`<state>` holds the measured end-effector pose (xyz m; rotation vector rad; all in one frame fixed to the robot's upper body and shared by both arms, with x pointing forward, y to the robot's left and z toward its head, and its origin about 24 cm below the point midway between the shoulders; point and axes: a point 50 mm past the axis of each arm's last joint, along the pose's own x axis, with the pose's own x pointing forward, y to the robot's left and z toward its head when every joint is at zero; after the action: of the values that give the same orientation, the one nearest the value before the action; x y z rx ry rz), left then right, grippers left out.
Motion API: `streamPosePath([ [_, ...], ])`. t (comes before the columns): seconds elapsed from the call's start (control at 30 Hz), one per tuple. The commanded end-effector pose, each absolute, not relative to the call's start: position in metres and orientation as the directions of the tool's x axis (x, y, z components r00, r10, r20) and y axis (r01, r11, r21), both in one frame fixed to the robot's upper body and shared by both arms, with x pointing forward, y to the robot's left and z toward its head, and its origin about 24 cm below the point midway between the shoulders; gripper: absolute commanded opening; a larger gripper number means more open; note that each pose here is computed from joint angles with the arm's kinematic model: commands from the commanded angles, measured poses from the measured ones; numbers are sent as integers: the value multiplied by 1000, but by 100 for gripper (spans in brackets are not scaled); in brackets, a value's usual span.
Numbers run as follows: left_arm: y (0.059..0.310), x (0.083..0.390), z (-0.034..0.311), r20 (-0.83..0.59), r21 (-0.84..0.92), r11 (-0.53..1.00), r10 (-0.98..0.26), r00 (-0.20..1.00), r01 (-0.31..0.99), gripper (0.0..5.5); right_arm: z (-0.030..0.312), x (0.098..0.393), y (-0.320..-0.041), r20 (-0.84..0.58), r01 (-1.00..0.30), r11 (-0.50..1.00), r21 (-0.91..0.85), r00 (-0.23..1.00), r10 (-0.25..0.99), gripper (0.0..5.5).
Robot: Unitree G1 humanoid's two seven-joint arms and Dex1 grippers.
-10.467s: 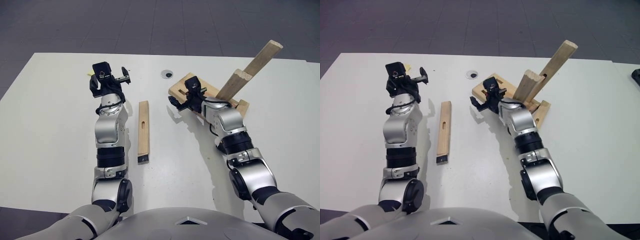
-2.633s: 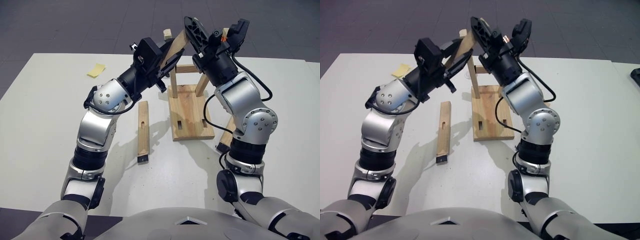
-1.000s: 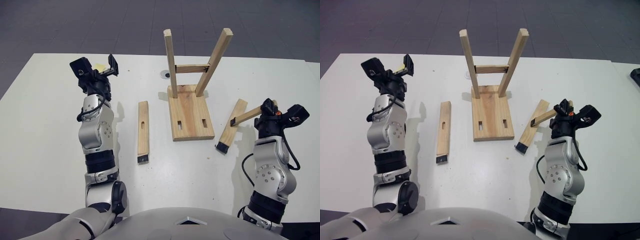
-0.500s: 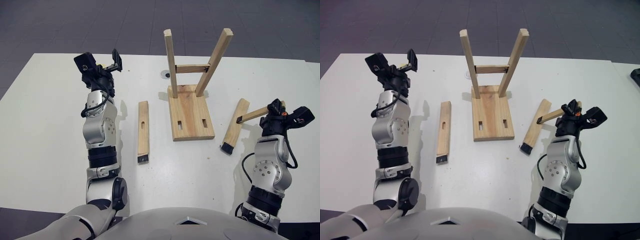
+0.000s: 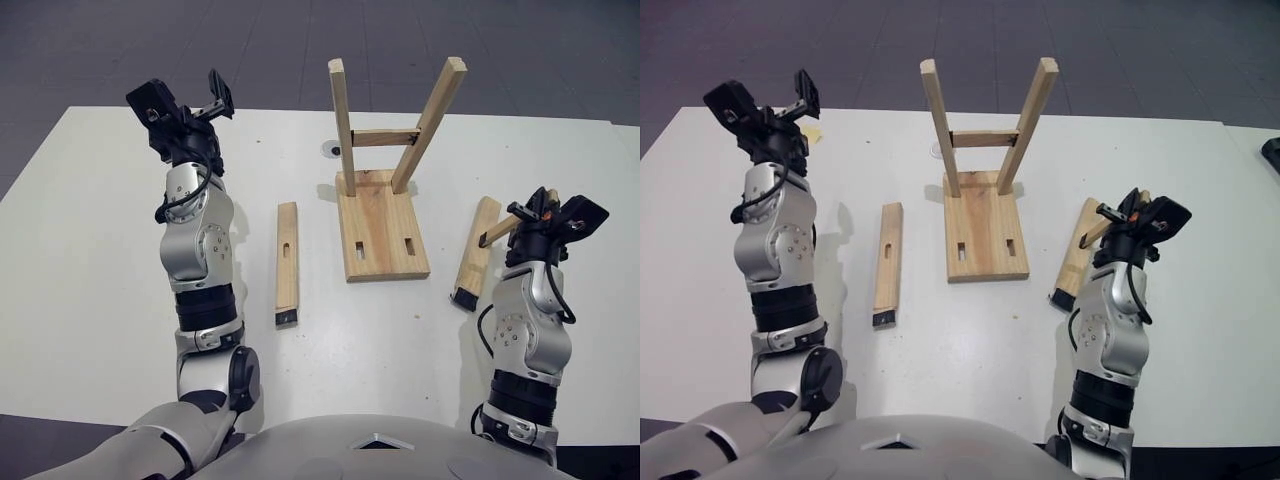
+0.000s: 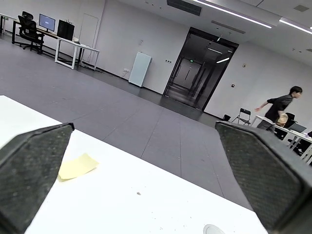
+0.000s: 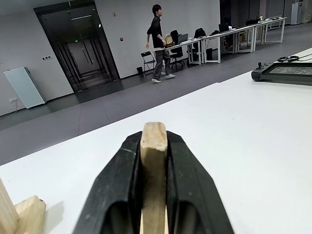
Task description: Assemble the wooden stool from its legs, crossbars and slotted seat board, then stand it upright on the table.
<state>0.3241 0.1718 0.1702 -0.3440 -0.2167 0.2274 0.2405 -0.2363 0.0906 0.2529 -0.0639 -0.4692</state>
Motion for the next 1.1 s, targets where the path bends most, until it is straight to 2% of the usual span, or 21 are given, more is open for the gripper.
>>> streamPosePath([
  [0.03,170,323,178,179,-353,917,260,949,-184,540,61,232,-229,-176,468,868,167,880,-441,42],
  [0.17,166,321,174,172,-322,928,253,952,-188,540,38,207,-227,-266,442,896,41,869,-417,42],
  [0.3,161,316,169,161,-306,933,248,955,-190,540,22,194,-226,-344,384,923,-34,862,-371,42],
  [0.5,154,309,165,148,-283,944,217,965,-169,540,-34,152,-248,-592,363,921,-141,715,-373,42],
  [0.6,152,306,162,136,-272,949,204,969,-162,540,-46,133,-255,-645,384,913,-138,664,-377,42],
  [0.77,148,306,164,139,-276,949,197,971,-153,540,-53,133,-261,-613,395,911,-115,694,-378,42],
  [0.97,142,314,173,171,-293,947,185,968,-129,540,-32,174,-257,-463,408,913,-21,805,-371,42],
  [1.1,135,318,181,193,-303,948,163,967,-99,540,-22,188,-258,-393,435,900,3,828,-399,42],
])
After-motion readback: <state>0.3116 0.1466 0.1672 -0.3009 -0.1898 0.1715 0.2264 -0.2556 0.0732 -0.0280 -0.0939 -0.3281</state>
